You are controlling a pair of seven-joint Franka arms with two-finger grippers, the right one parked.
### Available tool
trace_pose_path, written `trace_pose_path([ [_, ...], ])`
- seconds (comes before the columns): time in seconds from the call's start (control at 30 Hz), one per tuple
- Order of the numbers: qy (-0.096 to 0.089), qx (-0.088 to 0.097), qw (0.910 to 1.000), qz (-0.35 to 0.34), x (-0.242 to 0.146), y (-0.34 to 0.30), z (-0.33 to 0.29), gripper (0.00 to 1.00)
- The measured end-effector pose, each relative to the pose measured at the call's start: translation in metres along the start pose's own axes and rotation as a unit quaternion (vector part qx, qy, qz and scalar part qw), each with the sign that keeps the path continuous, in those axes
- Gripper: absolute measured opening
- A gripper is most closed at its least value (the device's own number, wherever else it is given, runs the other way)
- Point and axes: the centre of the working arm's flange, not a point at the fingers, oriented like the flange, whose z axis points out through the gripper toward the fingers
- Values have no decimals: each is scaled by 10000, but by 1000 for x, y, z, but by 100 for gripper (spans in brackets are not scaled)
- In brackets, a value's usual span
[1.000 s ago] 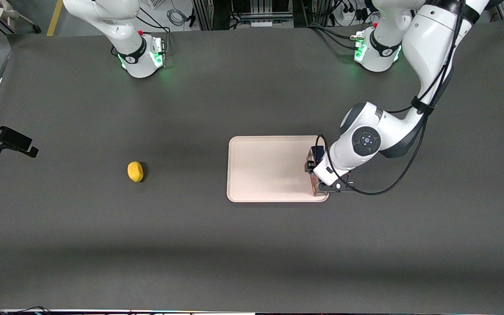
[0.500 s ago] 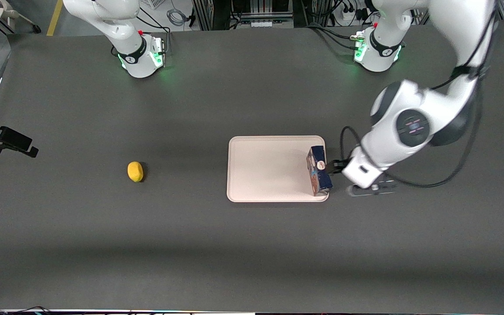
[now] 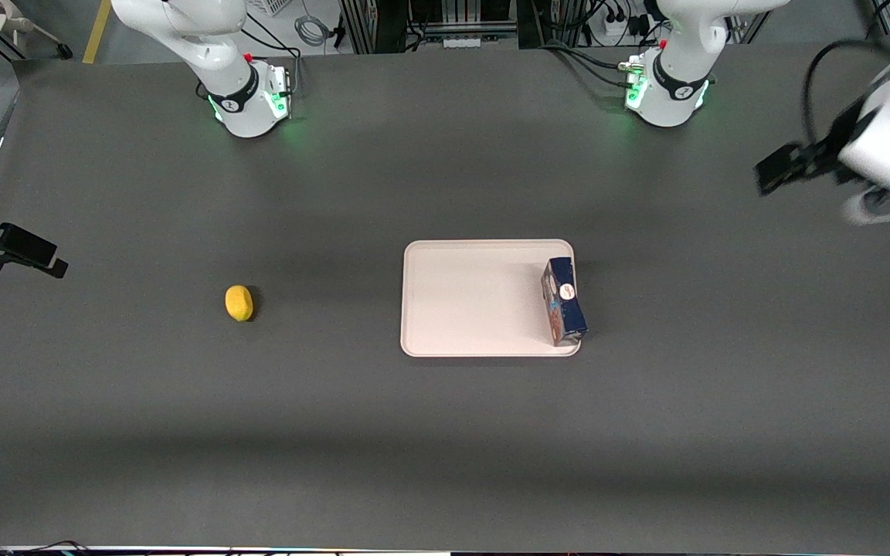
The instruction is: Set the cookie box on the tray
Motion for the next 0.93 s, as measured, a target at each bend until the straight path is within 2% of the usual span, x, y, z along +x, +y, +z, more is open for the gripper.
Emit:
trace_pose_path([
  [0.17, 20, 60, 9999, 131, -32, -42, -9, 100],
  [0.47, 329, 69, 9994, 110, -75, -76, 43, 100],
  [0.93, 489, 11, 9988, 88, -83, -78, 53, 100],
])
